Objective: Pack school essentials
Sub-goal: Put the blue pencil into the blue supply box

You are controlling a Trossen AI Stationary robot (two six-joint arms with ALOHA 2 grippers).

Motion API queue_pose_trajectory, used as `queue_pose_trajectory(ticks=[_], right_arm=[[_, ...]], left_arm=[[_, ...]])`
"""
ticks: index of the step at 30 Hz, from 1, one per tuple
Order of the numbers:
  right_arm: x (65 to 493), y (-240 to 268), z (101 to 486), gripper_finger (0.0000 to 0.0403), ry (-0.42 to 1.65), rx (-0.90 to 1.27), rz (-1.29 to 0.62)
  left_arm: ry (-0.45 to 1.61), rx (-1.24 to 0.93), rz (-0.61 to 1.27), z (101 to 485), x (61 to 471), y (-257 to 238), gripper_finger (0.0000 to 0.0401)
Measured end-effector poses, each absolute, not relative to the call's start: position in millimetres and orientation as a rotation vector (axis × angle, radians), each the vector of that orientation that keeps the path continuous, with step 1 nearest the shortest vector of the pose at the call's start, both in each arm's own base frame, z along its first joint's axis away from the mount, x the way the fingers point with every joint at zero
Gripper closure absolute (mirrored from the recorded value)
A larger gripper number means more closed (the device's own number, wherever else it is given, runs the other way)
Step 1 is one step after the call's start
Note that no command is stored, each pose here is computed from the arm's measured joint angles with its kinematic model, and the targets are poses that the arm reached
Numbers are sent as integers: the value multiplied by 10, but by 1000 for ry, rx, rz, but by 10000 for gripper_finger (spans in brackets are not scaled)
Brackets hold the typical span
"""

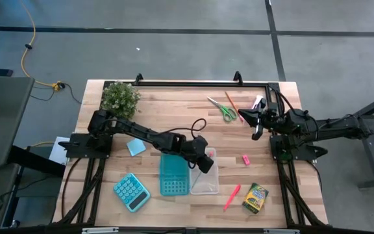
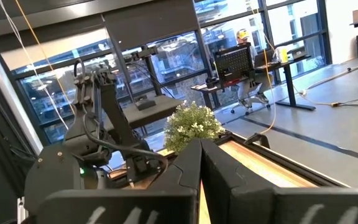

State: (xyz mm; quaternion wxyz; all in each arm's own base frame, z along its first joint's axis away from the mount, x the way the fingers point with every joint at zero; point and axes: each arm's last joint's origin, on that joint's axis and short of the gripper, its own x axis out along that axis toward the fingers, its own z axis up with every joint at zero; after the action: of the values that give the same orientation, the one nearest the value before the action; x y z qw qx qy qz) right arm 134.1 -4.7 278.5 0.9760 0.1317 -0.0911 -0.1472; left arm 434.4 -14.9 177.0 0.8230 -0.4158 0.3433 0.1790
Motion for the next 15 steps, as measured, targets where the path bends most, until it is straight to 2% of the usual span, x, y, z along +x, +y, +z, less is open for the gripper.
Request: queue_pose_trajectory(ticks=[15], right_arm=[[1343, -47, 2774, 402, -174, 279, -297]], left_arm=[[781, -822, 393, 1715, 4317, -103, 377]])
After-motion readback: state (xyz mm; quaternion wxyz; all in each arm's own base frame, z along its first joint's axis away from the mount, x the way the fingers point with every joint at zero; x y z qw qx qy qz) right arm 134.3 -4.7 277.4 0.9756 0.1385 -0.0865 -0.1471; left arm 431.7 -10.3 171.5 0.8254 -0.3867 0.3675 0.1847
